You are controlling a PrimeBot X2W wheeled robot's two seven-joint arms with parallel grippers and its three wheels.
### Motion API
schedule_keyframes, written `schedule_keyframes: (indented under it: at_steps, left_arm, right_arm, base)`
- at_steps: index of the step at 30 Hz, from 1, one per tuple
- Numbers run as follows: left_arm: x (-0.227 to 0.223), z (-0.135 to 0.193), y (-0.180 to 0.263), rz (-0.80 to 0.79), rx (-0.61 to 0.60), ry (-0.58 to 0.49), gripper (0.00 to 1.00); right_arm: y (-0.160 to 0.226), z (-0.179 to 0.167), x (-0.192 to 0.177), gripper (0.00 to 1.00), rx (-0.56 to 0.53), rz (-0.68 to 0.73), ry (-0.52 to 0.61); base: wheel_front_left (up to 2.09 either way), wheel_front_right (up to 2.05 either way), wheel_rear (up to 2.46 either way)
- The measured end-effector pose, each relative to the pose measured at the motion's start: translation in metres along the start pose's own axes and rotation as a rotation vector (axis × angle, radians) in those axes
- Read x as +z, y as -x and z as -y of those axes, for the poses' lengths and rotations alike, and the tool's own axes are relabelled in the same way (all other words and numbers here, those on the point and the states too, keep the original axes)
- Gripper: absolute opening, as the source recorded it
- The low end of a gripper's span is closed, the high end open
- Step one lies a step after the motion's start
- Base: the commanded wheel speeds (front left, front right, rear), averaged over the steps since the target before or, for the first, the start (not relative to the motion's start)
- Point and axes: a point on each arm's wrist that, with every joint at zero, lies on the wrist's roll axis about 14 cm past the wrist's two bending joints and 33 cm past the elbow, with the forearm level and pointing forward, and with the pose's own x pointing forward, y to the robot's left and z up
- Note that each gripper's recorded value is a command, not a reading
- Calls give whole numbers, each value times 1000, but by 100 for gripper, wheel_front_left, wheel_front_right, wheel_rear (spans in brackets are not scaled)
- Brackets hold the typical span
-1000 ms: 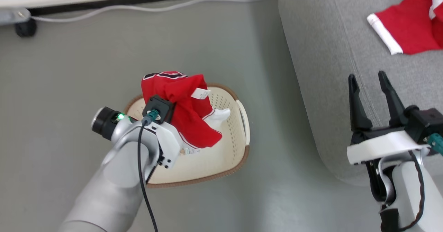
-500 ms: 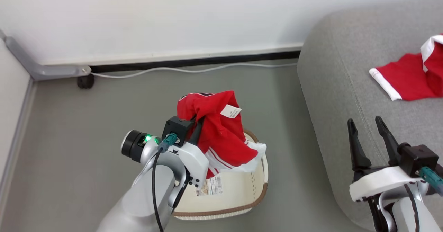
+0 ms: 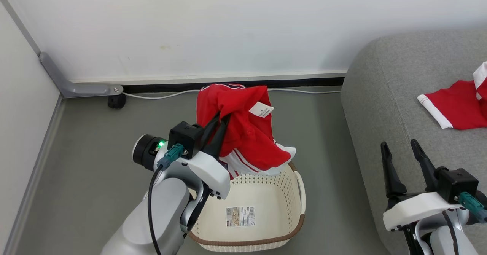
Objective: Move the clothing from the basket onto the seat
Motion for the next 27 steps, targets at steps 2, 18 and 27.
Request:
schedule_keyframes:
  at_steps: [2, 18, 27]
  left_arm:
    - [6, 0, 0, 19, -5, 10, 0]
    - [17, -4, 1, 53, -29, 29, 0]
    - [12, -5, 1, 44, -43, 36, 0]
  right_arm:
    - [0, -1, -1, 100, 2, -1, -2]
    - [-5, -34, 0, 100, 101, 3, -18]
    - [-20, -101, 31, 100, 371, 74, -14]
  base:
    - [0, 0, 0]
    - [0, 0, 0]
    - [0, 0, 0]
